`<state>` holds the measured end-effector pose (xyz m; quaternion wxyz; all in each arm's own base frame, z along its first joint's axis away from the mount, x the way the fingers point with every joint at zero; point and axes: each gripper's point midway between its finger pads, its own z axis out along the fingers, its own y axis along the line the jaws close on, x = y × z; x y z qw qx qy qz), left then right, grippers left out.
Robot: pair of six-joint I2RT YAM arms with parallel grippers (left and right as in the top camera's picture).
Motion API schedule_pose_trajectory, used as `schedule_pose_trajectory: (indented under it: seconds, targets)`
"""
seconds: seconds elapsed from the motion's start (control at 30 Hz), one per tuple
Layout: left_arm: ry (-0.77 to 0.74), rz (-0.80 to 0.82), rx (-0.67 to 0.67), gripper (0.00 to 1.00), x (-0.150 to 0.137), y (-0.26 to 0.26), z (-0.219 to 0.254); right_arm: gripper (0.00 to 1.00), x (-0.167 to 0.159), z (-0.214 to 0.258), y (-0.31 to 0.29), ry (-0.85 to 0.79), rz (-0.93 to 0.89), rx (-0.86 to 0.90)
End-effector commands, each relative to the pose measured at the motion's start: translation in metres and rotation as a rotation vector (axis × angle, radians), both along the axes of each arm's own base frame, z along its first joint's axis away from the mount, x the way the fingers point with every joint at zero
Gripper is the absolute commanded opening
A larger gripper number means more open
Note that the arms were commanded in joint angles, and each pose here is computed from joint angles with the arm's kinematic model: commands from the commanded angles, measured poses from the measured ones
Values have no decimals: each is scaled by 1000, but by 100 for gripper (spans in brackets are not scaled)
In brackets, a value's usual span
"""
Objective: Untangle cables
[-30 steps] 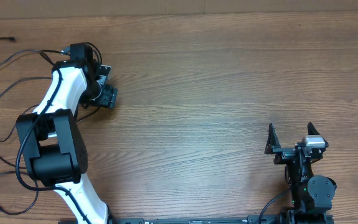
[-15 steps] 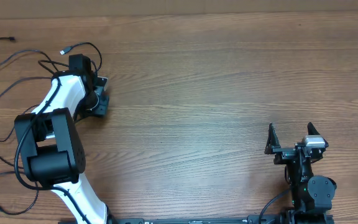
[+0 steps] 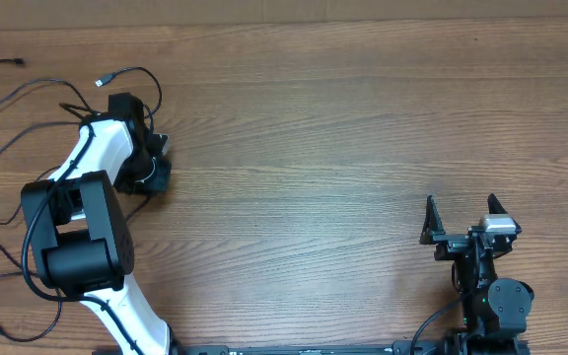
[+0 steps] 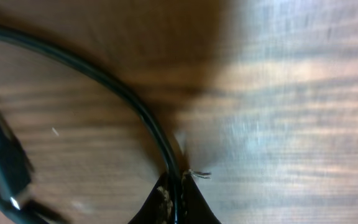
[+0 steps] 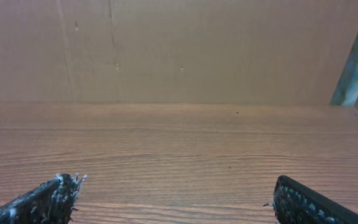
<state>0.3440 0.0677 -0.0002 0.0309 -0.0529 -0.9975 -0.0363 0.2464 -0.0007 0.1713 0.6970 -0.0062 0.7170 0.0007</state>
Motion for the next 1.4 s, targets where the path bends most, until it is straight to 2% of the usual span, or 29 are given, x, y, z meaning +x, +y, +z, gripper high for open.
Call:
schedule_pose_trajectory:
  seconds: [0.0,0.23,0.5,0.6,0.8,0.93,1.17,1.27,1.3,1.37]
  targets:
    - [47,37,-3,4,-13,1,-4,100,0,-2,0,-5,1,3]
    - [79,75,-5,4,-20,0,0,100,0,-2,0,-5,1,3]
    - [35,103,-88,4,-2,-13,33,100,0,-2,0,-5,1,3]
    - [20,186,-90,4,1,-14,52,100,0,-2,0,-5,1,3]
    - [67,332,-51,4,-17,-12,68,100,0,-2,0,-5,1,3]
    - [116,332,-2,4,-30,-6,67,100,0,-2,0,-5,1,3]
    - [166,337,-21,4,-42,-11,70,100,0,-2,0,-5,1,3]
    - [173,476,9,5,-45,-11,71,100,0,-2,0,-5,1,3]
    - [169,591,31,4,-46,-10,71,100,0,-2,0,-5,1,3]
    - [178,746,64,20,-51,-9,72,100,0,-2,0,-5,1,3]
